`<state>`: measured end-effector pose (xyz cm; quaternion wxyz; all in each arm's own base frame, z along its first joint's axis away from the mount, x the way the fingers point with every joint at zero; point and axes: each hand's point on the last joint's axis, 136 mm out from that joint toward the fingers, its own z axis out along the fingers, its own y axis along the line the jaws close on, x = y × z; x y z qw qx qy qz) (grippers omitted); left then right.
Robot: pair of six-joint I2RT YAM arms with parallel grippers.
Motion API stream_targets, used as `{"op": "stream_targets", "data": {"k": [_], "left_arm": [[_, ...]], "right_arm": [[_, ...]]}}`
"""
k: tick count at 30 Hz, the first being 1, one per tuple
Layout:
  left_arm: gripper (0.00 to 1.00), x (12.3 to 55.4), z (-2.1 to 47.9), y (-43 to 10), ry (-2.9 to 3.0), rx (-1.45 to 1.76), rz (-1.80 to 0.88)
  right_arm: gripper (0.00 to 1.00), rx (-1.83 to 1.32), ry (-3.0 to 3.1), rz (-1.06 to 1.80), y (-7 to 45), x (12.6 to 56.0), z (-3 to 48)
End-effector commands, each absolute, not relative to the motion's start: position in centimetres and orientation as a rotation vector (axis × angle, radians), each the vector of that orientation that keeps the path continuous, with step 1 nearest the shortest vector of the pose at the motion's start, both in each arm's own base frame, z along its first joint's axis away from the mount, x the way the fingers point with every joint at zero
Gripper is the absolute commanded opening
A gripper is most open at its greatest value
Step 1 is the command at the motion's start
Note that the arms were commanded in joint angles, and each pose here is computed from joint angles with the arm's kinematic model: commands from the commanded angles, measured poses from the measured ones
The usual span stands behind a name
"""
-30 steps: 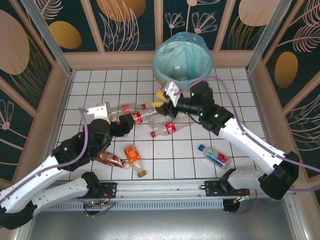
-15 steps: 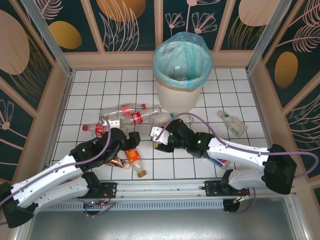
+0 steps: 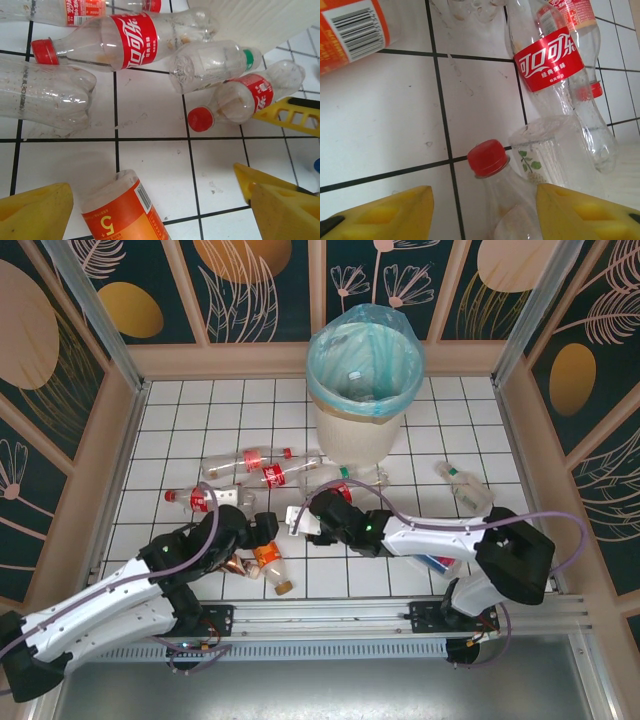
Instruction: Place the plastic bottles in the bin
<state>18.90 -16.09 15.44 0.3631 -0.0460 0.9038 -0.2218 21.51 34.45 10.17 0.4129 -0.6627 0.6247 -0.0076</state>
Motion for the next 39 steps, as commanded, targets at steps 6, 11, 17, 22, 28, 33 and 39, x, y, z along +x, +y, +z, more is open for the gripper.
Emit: {"op": "stream_targets", "data": {"k": [6,11,17,22,28,33,39], "left_arm": [[0.92,18.3,15.1,-13.9,2.284,-0.210,-0.583],[0.92,18.2,16.0,-13.5,2.237,-0.226,-0.615],[0.92,18.3,15.6,-13.5,2.226,-0.233,-0.625],[0.92,18.2,15.1,-13.7,2.236,-0.225,-0.623],[0.92,18.3,15.1,-13.7,2.233,-0.223,-0.623],[0.92,18.4,15.2,-13.6,2.227,-0.223,-0.614],[0.91,18.4,15.3,-13.3,2.220,-0.233,-0.608]], "right_arm": [[0.58,-1.671,1.484,-0.095,36.5,24.2,10.6],[0.58,-1.708,1.493,-0.107,36.7,24.5,9.2],[0.58,-1.726,1.514,-0.097,36.7,24.9,7.2],[0.58,-1.718,1.523,-0.114,36.8,25.9,6.3],[0.56,-1.746,1.520,-0.154,36.5,26.7,4.9],[0.51,-1.742,1.479,-0.143,37.0,26.7,5.5],[0.33,-1.723,1.443,-0.143,37.3,26.7,6.9]]}}
